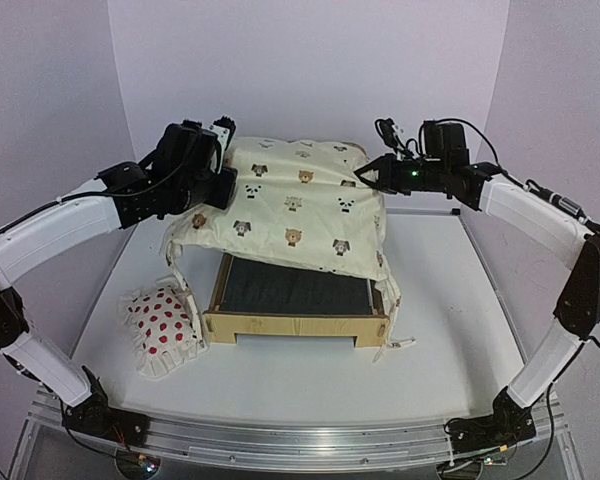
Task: Set up the pet bed
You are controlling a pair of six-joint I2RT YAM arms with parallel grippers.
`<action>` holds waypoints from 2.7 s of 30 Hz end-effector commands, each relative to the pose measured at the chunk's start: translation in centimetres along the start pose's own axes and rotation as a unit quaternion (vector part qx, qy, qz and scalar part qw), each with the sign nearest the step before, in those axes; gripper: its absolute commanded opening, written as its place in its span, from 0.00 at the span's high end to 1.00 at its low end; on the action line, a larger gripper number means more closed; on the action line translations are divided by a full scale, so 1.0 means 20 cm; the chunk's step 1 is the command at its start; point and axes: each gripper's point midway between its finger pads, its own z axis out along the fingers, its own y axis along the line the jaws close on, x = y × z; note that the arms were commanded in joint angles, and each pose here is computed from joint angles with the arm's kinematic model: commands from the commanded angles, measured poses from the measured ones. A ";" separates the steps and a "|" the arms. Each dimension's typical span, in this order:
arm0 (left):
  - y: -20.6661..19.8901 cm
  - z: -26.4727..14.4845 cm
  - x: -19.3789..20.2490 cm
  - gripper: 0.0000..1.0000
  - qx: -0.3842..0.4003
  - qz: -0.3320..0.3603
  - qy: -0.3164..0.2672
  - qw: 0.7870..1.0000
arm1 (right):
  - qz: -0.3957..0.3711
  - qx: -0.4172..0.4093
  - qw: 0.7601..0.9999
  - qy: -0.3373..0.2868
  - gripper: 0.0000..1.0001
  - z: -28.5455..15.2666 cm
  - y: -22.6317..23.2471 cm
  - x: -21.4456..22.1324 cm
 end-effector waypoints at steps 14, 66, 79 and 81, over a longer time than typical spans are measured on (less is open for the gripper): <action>0.05 0.21 0.18 1.00 0.004 -0.090 0.023 0.996 | -0.077 0.101 0.992 0.020 1.00 0.05 -0.24 0.06; 0.04 0.32 0.58 0.01 -0.010 -0.112 0.124 0.986 | -0.043 0.203 0.975 0.074 0.02 0.14 -0.51 0.21; -0.04 0.24 0.91 0.25 0.023 -0.120 0.243 0.962 | 0.105 0.153 0.973 0.140 0.08 -0.20 -0.29 0.58; -0.07 0.22 0.99 0.27 0.036 -0.118 0.269 0.955 | 0.124 0.134 0.971 0.156 0.10 -0.23 -0.24 0.67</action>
